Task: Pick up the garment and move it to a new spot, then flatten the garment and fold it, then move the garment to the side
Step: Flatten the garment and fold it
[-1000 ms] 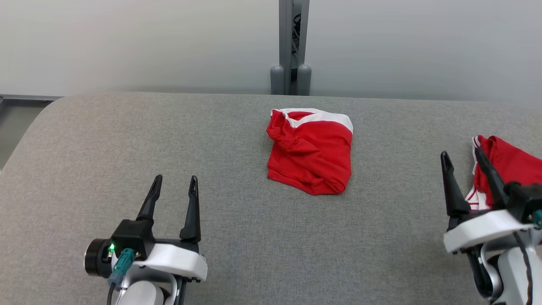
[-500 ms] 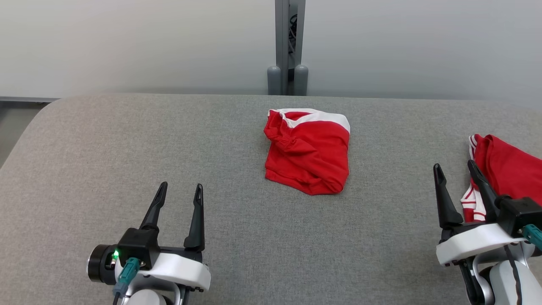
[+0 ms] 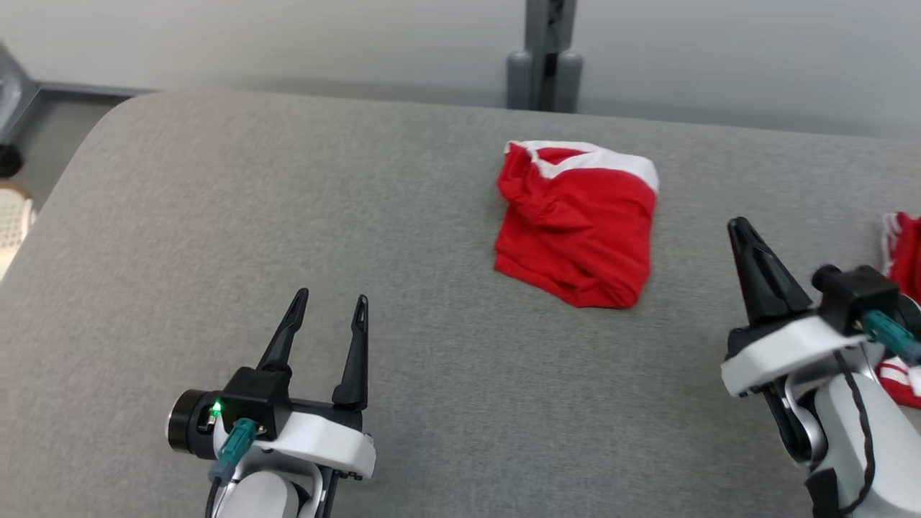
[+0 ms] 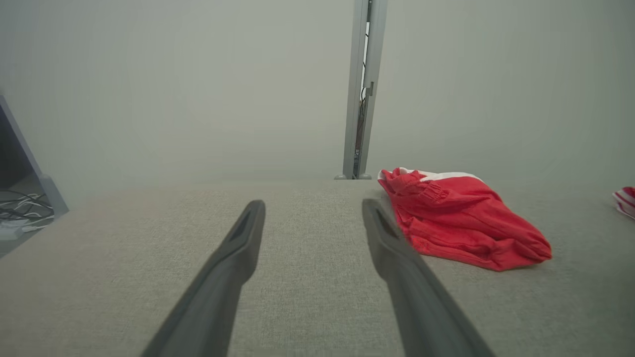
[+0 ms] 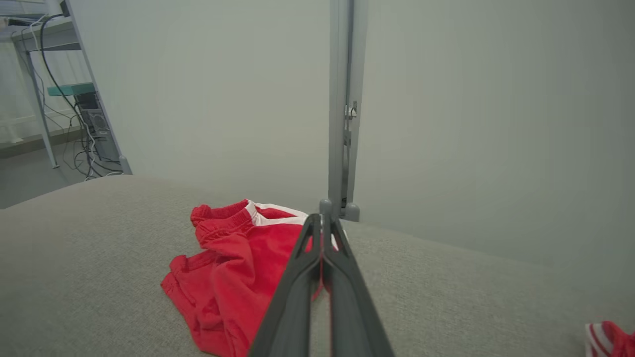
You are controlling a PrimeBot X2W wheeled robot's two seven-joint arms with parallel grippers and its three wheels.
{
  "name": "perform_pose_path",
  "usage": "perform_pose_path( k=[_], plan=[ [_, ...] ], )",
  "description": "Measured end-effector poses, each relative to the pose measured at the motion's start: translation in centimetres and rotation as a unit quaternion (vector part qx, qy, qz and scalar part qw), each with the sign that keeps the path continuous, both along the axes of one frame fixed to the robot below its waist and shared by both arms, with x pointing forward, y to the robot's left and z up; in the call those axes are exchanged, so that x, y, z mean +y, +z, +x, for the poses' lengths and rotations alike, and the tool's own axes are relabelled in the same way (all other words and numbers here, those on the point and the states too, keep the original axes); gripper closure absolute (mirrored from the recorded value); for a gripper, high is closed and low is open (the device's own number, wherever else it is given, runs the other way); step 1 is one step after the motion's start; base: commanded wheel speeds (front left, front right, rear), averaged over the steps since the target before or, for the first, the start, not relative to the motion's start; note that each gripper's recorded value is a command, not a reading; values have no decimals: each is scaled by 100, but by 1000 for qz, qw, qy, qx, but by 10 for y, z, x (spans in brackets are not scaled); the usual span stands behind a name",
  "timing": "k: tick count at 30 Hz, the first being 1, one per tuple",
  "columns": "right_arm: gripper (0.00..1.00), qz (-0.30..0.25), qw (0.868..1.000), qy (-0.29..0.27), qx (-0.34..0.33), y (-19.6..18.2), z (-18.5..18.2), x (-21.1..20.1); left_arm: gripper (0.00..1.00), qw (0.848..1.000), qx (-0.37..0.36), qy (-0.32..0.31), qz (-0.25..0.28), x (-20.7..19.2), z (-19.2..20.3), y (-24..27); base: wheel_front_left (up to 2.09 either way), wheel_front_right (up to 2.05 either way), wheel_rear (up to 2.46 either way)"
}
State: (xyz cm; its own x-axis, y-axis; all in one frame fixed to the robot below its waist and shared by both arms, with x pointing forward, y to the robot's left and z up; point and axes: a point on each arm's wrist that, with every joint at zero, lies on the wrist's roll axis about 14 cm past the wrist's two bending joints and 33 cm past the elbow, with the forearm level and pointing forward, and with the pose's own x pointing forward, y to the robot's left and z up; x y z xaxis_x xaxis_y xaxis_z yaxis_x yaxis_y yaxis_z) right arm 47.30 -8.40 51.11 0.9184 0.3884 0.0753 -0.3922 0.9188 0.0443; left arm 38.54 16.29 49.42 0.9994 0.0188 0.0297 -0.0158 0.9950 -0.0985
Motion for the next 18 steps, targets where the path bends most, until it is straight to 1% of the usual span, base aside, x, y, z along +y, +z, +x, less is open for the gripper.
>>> perform_pose_path(
  k=[4,7,9,13,18],
  plan=[
    [100,-13,998,59,32,-21,16,35,0,1000,10,16,3,12,0,-6,0,0,0],
    [100,-17,994,85,63,-39,28,53,0,999,14,30,4,20,1,-8,0,0,0],
    [100,-31,991,99,83,-53,35,61,0,999,17,39,5,26,-1,-9,0,0,0],
    [100,-35,986,115,118,-74,48,78,0,998,23,57,8,37,-4,-12,0,0,0],
    [100,-60,977,149,141,-95,52,101,0,996,33,79,11,50,-8,-17,0,0,0]
  ],
)
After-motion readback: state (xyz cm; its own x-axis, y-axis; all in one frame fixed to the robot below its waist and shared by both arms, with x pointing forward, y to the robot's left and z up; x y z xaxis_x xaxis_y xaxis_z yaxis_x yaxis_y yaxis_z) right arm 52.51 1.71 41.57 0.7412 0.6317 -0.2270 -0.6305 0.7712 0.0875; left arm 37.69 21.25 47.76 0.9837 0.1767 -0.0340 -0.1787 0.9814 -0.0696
